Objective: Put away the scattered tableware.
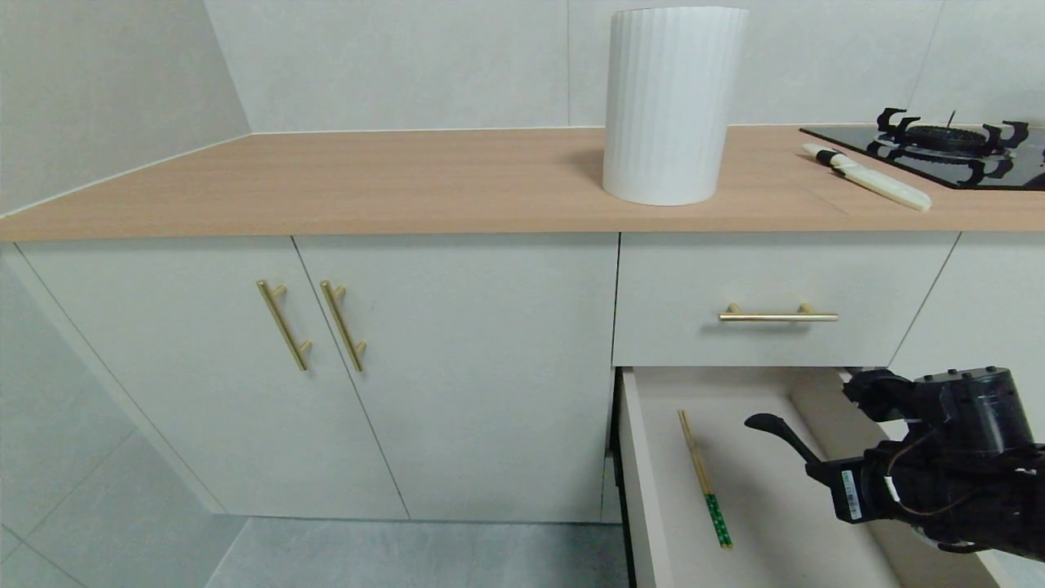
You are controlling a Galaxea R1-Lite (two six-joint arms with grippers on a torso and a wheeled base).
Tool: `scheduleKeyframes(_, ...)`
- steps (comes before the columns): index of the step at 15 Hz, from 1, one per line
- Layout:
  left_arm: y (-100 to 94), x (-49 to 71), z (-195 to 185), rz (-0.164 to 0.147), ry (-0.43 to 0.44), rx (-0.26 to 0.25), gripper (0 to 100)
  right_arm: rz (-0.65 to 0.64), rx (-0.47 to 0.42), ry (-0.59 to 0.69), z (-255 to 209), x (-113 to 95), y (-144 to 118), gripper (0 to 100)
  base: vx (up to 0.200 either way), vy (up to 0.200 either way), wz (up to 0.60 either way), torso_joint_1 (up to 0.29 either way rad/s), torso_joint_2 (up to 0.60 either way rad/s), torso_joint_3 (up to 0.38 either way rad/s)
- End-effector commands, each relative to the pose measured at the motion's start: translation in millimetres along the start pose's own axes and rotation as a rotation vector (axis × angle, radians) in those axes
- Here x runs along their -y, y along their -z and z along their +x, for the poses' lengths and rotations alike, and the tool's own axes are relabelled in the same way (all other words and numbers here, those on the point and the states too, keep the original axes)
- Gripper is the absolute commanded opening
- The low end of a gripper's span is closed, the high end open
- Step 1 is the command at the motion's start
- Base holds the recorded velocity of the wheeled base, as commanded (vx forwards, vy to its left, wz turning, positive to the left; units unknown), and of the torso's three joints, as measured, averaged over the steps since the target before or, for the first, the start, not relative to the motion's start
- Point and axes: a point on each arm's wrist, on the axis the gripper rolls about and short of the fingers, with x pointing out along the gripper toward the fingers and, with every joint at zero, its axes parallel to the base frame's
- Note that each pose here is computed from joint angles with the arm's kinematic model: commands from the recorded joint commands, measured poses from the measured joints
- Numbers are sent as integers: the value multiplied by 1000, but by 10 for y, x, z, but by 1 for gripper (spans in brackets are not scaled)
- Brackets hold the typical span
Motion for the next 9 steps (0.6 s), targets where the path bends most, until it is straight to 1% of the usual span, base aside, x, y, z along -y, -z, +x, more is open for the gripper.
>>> scheduleKeyframes(1,0,0,1,0,-1,-2,100,5,-47,47,273,-36,81,0,0,0,0,0,0,0)
scheduleKeyframes(3,-2,0,1,0,-1,0,100,49,-39,112,579,-35,183,0,0,0,0,0,0,0)
scheduleKeyframes(5,0,0,1,0,-1,-2,100,44,-56,138,782,-33,302,0,0,0,0,0,0,0)
scheduleKeyframes(9,0,0,1,0,-1,-2,100,37,-101,149,1008,-29,476,0,0,0,0,0,0,0)
